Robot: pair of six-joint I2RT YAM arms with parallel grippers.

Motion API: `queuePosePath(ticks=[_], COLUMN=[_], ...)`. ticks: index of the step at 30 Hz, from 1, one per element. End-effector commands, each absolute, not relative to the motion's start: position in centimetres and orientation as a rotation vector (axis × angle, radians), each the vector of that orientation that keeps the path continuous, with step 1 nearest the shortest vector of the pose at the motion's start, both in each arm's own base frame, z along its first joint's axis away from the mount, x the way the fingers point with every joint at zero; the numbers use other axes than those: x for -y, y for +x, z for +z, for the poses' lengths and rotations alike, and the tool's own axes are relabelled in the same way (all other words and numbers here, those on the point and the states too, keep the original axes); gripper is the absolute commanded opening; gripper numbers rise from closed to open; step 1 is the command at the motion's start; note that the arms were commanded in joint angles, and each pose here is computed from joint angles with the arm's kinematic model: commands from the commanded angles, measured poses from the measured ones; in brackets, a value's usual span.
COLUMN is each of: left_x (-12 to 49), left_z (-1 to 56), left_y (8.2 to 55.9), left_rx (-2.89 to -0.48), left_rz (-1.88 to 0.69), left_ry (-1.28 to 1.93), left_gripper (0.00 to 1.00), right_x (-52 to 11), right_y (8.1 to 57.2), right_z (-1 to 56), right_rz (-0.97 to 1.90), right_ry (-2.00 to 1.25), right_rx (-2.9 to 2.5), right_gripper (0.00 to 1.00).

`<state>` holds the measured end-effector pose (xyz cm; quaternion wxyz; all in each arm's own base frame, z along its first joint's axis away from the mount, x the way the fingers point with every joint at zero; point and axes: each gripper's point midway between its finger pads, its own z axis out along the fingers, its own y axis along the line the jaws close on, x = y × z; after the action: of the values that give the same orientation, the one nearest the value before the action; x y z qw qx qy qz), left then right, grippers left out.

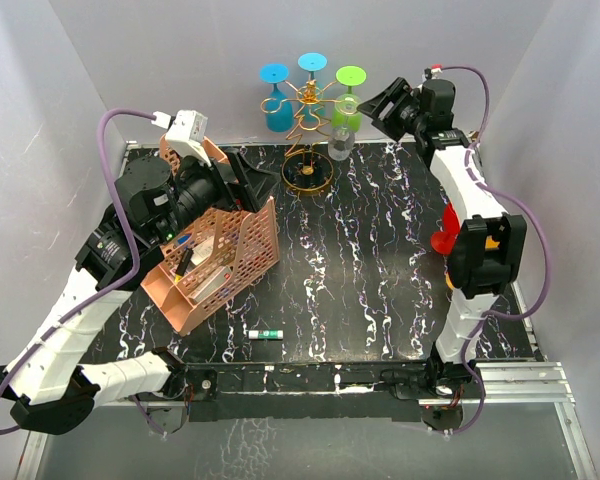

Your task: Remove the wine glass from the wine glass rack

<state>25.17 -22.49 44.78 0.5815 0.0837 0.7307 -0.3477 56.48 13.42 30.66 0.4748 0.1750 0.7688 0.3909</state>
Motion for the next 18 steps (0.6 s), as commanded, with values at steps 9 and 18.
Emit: queuePosePath(ticks=[9,18], left_x=[22.2,22.1], left_z=[46.3,46.0], left_y=[24.8,24.7], left_rx=[-1.67,-1.675], left_rz=[-0.824,-0.821], left_ry=[0.187,0.184], left_gripper=[0.97,0.97], right_x=[-13.6,-14.3], right_y=[58.5,58.7], right_z=[34.9,34.7], right_rz=[0.874,0.842], right_ry=[0.393,0.365], right_rx=[-1.783,-1.812], right_gripper=[0.67,0.59])
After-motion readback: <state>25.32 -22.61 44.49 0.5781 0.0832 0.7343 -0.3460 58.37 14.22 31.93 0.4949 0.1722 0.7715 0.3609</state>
